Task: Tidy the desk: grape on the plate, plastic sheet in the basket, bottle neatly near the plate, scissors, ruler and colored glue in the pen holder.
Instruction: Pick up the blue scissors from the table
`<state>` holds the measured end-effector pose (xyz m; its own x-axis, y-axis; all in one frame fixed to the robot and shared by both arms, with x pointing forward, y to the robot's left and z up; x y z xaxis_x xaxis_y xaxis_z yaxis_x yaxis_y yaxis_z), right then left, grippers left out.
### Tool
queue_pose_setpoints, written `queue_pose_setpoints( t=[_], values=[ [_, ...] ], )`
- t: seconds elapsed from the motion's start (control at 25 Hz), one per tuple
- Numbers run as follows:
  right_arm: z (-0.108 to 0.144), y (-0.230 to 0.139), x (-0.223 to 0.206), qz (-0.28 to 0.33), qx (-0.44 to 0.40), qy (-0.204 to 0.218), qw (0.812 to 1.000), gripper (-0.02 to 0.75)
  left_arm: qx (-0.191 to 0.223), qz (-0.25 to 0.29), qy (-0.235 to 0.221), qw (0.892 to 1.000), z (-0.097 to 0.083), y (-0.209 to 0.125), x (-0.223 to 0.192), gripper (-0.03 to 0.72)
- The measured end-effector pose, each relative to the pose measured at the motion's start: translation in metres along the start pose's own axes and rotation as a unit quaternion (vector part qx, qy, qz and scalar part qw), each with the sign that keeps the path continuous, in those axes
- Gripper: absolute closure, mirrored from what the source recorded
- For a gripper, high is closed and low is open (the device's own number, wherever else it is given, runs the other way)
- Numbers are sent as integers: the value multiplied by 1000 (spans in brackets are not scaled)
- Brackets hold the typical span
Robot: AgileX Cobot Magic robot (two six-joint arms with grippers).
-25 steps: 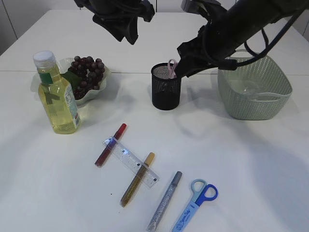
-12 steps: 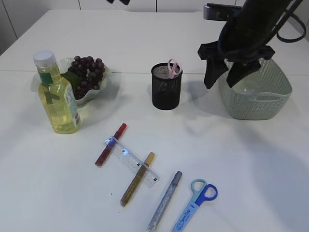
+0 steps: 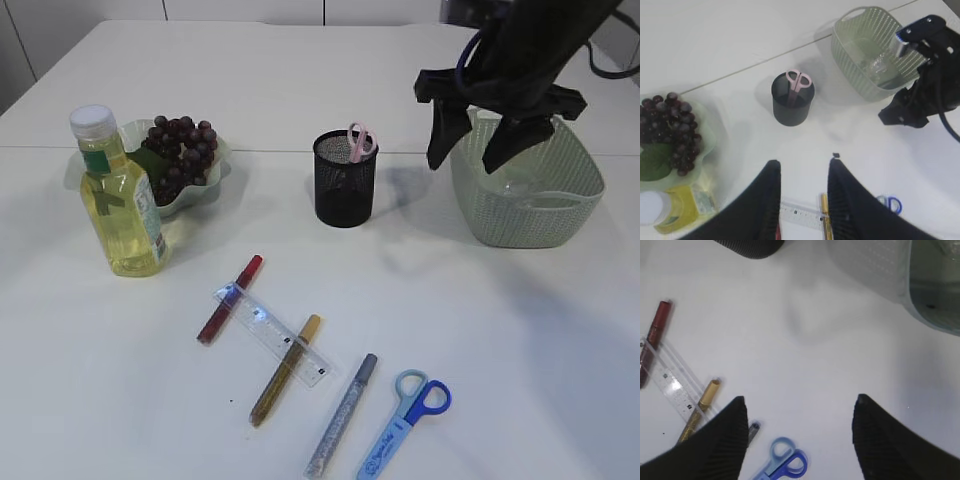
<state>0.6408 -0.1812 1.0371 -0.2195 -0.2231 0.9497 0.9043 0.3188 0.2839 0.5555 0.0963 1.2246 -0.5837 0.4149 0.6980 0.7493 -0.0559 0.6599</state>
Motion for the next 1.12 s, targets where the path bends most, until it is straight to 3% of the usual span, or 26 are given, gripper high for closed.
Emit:
queue_pose_setpoints(
  t=[0.28,0.68,0.96,1.12],
  values=[
    [13,-29,36,-15,-54,2,998,225,1,15,5,1000,9,-26,28,446],
    [67,-109,62,4,-97,-18,995,225,0,-3,-2,1000,13,-42,65,446],
    [79,-141,47,41,-170,-40,984,225,-4,-15,-8,1000,12,-43,77,446],
    [81,-151,36,63,-213,-31,974,226,-7,-14,-8,1000,13,-44,77,446]
  ],
)
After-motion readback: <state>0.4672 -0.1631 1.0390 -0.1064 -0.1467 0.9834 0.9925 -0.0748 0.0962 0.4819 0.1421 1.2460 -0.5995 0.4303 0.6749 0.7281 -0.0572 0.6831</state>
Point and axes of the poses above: a point on each arm's last joint axis where the gripper is mounted, x pointing back along that axis away from the gripper, z along the wrist's bending axis when the last joint is at zero, y = z × x, the point moved 3 cm from there along -x, pointing out along that axis toward the gripper, and after that the axes turned 15 degrees about x, right-handed, at the moved point
